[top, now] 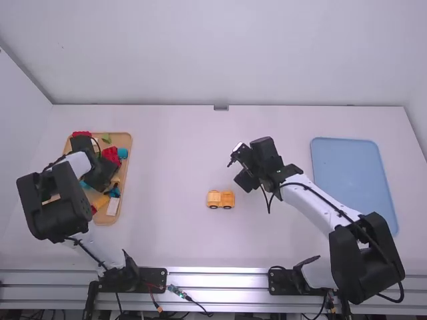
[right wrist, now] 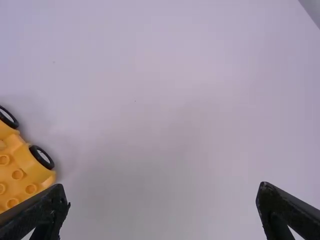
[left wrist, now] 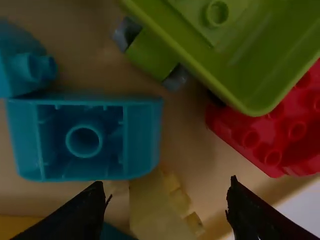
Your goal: Assemble lego blocks to make yellow taxi
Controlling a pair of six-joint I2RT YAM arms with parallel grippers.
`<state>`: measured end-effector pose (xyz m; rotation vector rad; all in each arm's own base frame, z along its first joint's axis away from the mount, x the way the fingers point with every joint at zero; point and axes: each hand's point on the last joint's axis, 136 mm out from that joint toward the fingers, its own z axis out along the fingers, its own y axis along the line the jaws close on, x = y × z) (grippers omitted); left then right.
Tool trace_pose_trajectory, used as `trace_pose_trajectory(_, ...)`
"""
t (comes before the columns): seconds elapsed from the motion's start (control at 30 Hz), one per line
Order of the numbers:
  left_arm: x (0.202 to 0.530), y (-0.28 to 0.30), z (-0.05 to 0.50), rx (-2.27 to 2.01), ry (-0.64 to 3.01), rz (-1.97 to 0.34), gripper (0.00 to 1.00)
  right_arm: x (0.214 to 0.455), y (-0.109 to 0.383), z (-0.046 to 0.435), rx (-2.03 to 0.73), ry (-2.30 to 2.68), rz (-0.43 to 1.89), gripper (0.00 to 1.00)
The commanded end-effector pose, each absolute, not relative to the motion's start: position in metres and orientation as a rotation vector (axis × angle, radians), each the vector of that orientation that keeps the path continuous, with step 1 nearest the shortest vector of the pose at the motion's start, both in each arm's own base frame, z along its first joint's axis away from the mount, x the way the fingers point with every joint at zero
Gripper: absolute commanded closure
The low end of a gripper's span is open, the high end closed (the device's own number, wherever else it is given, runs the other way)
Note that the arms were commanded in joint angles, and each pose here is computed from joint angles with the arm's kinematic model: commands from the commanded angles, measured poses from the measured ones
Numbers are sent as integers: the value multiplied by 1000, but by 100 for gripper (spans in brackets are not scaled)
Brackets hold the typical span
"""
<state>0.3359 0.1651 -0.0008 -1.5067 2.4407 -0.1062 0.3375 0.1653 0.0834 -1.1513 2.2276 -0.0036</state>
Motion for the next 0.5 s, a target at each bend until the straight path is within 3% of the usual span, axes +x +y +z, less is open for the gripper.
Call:
trace_pose_trajectory(0.0, 338, 158, 12, -1483, 2428, -152, 35, 342, 170, 98, -1137, 2195, 4, 1)
trace_pose_trajectory(0.47, 329, 150, 12, -1785, 2282, -199, 33, 340, 171, 97, -1139, 2202, 13, 1)
